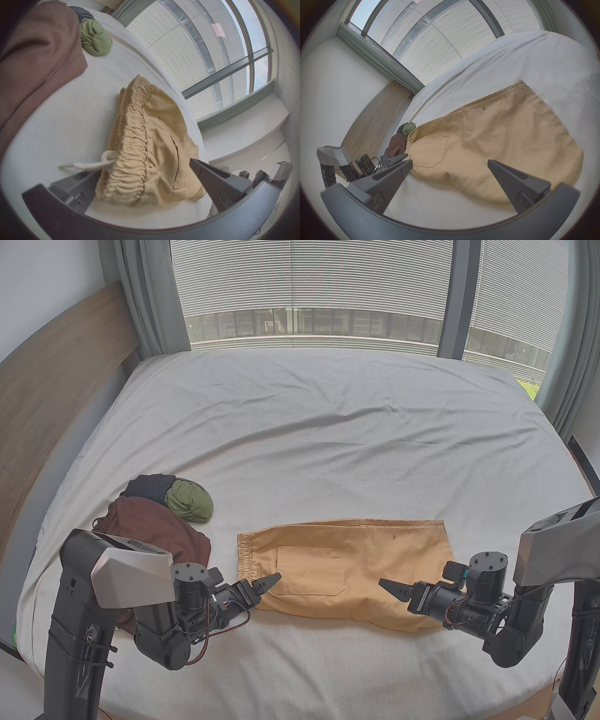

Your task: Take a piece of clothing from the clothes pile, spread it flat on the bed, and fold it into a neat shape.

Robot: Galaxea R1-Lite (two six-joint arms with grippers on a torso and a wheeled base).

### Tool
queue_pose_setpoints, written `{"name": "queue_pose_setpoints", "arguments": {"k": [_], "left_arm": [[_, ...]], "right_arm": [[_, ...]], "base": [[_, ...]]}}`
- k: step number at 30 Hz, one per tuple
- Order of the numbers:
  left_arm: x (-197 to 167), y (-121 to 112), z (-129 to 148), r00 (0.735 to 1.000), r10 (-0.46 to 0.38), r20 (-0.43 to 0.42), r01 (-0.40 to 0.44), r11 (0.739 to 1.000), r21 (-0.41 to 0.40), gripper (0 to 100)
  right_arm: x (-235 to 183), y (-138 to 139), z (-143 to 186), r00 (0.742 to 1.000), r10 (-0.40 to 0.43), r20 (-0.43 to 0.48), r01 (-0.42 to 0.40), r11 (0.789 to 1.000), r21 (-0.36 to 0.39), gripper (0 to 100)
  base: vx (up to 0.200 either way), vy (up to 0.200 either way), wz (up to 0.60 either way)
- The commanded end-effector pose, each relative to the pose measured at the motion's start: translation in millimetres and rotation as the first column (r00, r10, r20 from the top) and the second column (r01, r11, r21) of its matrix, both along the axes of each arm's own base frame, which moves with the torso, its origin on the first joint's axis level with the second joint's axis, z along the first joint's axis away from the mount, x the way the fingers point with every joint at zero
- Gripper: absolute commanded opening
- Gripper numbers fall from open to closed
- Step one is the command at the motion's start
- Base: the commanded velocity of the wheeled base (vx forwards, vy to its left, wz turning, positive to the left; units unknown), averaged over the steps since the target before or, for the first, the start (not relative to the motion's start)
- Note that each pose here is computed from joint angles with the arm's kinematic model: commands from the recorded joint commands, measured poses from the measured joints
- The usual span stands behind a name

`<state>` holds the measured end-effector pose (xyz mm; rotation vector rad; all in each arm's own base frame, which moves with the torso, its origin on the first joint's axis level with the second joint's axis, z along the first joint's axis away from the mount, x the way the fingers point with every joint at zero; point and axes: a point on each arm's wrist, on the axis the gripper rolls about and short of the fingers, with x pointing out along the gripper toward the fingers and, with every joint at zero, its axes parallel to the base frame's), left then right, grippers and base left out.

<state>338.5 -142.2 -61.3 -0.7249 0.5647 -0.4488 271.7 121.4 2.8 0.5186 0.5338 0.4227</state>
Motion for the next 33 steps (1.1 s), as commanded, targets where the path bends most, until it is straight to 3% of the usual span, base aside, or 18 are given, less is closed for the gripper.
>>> {"name": "queue_pose_setpoints", "arguments": {"k": [1,12,13,22,29,33], "left_arm": [[6.5,1.0,-4.0,1.0,0.012,0.007,-0.012,1.0,-0.009,100],[11.7,3.9,-5.5,1.0,0.027,0.014,-0.027,0.999,-0.016,100],[11.8,3.9,-4.9,1.0,0.029,0.013,-0.028,0.999,-0.021,0],[10.4,6.4,-1.8,0.999,0.044,0.001,-0.044,0.998,-0.036,0],[-0.2,29.7,42.1,0.994,0.097,0.046,-0.095,0.994,-0.05,0],[-5.5,32.6,53.3,0.993,0.103,0.06,-0.1,0.994,-0.051,0]], "right_arm": [[0.7,0.5,0.3,1.0,0.001,0.003,-0.001,1.0,0.003,100],[1.2,0.3,-0.4,1.0,-0.001,0.001,0.001,1.0,0.002,100],[1.2,0.2,0.1,1.0,-0.002,0.003,0.002,1.0,0.002,100],[1.1,-0.3,-1.9,1.0,-0.003,-0.002,0.003,1.0,-0.003,100],[-0.7,-0.6,-0.9,1.0,-0.002,-0.005,0.002,1.0,-0.001,100],[-0.1,-0.3,2.1,1.0,0.0,0.007,0.0,1.0,0.002,100]], "base": [[0.0,0.0,0.0],[0.0,0.0,0.0],[0.0,0.0,0.0],[0.0,0.0,0.0],[0.0,0.0,0.0],[0.0,0.0,0.0]]}}
